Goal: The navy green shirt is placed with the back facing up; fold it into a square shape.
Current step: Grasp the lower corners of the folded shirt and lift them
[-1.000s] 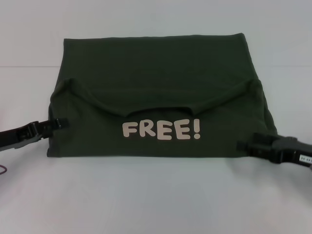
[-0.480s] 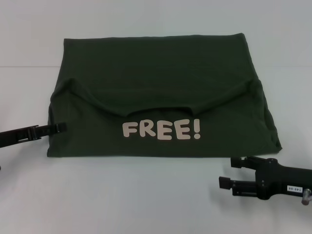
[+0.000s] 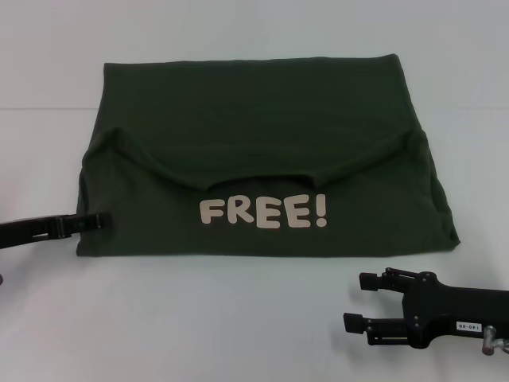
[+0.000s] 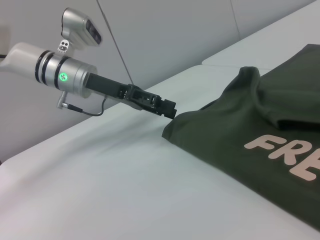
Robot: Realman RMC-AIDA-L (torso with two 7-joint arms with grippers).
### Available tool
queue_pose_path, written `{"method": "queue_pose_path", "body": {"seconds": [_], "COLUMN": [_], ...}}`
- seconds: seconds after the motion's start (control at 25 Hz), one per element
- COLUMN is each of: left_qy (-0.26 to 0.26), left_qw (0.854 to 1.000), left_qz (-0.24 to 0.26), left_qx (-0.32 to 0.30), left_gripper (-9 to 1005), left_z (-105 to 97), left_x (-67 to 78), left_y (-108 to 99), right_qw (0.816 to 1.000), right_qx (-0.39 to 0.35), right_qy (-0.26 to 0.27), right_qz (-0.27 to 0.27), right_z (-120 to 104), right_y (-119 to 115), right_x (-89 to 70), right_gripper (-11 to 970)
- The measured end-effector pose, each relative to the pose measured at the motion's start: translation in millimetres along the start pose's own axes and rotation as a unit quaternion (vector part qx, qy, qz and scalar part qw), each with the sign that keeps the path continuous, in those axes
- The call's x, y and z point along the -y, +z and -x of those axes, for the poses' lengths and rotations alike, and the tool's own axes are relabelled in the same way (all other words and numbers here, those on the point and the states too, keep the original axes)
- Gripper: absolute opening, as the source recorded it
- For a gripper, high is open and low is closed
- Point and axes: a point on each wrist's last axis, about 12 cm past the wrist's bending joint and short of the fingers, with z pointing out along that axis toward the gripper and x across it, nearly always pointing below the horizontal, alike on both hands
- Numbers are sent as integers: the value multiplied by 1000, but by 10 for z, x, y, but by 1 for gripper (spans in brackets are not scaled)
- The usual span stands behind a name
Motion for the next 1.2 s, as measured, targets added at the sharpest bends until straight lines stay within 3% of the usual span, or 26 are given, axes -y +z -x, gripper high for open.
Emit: {"method": "queue_pose_path", "body": {"seconds": [1.2], "left_qy": [15], "left_qw": [999], "left_qz": [-6], "left_qx": [-32], "left_gripper": [825], "left_z": [-102], "left_x": [90], "left_y": [136], "right_qw": [1000], "right_qx": [1], "right_qy": [6], "right_qz": [1], "right_z": [-5], "right_y": [9], "right_x": [-8], "right_gripper": [906]}}
